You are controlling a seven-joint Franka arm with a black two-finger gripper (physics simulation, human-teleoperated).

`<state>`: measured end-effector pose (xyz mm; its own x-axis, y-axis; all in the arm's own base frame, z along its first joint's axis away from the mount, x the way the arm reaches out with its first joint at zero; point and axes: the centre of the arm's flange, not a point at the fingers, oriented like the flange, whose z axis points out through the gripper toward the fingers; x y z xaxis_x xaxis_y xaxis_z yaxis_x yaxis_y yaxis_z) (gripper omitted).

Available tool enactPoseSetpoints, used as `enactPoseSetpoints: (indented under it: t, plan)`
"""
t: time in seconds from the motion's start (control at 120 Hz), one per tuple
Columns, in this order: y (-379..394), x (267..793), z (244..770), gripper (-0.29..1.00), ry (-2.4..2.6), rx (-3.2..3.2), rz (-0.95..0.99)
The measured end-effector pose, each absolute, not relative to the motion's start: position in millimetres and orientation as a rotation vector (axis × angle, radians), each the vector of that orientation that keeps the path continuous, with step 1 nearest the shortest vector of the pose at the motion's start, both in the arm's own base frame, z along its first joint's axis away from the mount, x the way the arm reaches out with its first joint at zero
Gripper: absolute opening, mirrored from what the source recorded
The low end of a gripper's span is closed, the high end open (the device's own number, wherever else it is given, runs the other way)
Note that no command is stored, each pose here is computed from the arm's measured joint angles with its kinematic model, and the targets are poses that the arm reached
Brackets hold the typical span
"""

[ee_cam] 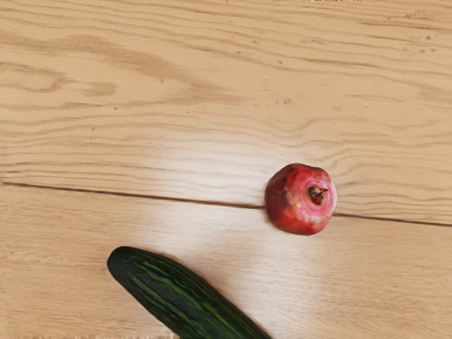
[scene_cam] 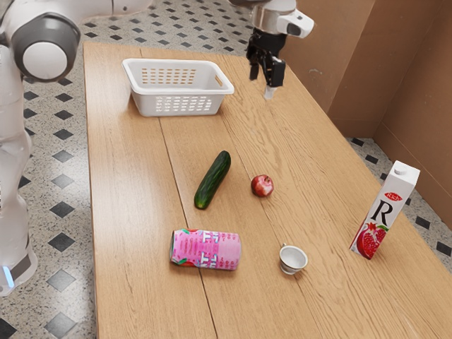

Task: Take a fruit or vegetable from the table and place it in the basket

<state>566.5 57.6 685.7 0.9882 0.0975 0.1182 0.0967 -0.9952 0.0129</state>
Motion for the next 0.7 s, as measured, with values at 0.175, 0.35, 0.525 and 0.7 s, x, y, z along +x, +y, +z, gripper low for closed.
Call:
enactPoseSetpoints:
  t: [0.175,0.35,0.525,0.7]
  plan:
    - [59,566,686,0.7,0.144,3.122,0.181]
    - [47,569,690,0.7,0.104,3.123,0.197]
    - [46,599,652,0.7,0.11,3.153,0.112]
    - [48,626,606,0.7,0.121,3.175,0.031]
